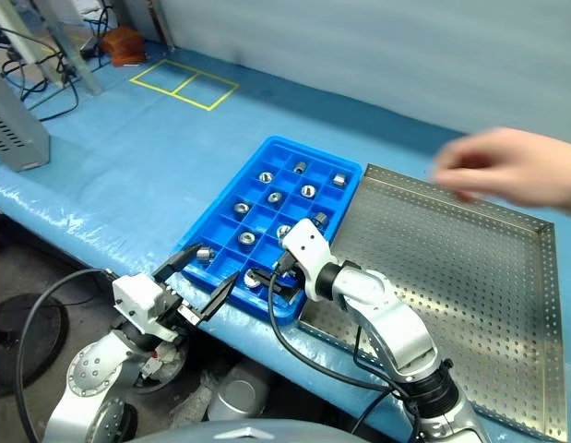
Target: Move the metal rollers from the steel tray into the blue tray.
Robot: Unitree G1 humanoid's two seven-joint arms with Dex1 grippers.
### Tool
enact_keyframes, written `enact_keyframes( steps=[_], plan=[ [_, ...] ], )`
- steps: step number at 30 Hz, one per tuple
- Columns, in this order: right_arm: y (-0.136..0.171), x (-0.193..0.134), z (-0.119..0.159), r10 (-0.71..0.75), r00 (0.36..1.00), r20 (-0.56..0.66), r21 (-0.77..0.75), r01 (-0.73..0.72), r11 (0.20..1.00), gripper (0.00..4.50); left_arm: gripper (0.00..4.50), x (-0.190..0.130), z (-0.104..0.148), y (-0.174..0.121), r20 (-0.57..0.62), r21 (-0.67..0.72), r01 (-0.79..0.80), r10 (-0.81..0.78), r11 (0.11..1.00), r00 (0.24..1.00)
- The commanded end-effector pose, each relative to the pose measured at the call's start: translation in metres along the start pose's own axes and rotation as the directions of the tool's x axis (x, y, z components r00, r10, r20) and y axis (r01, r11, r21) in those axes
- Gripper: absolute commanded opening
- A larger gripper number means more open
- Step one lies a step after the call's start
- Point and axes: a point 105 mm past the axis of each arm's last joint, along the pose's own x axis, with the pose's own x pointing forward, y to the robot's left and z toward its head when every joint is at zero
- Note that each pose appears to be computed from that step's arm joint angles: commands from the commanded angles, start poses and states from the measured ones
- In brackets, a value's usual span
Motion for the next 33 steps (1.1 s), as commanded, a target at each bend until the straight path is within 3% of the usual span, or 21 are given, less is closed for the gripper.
enact_keyframes(
  steps=[1,33],
  plan=[
    [0.0008,-0.0052,0.0127,-0.01,0.998,0.054,-0.02,0.011,1.0,4.49,4.5,0.0037,0.0054,-0.0039,0.021,-0.009,0.024,-0.024,1.0,1.0],
    [0.0025,-0.0043,0.0073,-0.009,0.999,0.037,-0.006,0.009,1.0,4.49,4.5,0.0129,0.0134,-0.0115,0.017,0.01,0.052,-0.052,0.999,0.999]
  ],
)
